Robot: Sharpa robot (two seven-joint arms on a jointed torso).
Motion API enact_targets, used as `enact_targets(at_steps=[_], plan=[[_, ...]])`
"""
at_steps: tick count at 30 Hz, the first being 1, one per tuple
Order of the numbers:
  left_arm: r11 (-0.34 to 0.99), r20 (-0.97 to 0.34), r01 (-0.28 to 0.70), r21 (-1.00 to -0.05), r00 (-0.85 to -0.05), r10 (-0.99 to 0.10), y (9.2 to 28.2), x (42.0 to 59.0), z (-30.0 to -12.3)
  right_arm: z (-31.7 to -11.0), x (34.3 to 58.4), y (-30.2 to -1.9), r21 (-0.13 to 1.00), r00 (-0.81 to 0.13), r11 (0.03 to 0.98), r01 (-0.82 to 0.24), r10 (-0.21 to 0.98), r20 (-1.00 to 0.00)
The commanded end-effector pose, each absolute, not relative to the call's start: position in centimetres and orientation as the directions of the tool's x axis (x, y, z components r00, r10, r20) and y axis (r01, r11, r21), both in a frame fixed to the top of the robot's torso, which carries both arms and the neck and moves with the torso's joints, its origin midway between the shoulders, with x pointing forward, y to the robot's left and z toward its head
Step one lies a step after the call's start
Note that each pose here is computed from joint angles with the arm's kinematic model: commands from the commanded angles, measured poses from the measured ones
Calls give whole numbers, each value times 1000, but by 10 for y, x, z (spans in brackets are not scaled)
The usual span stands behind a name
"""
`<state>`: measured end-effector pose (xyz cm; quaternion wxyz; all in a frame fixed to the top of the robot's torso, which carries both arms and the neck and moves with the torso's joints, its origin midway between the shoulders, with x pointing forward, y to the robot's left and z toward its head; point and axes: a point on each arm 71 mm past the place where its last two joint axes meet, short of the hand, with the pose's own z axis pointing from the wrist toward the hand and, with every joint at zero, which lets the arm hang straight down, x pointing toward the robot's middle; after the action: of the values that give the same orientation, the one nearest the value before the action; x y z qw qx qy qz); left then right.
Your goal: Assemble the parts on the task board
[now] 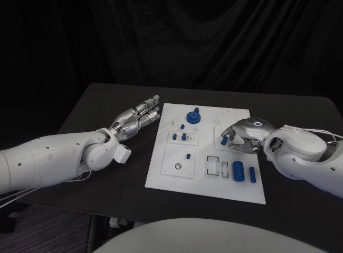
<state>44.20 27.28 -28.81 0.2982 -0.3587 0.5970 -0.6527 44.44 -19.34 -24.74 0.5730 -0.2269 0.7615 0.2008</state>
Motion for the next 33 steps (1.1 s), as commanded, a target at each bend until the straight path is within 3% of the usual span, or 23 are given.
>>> enact_targets(at_steps=[1,33], plan=[[-146,127,-12,-989,-570,-812,272,441,-286,-247,444,-192,65,-238,813,-579,-92,-967],[-140,135,-36,-989,-577,-806,270,441,-290,-248,451,-185,79,-233,815,-574,-70,-970]])
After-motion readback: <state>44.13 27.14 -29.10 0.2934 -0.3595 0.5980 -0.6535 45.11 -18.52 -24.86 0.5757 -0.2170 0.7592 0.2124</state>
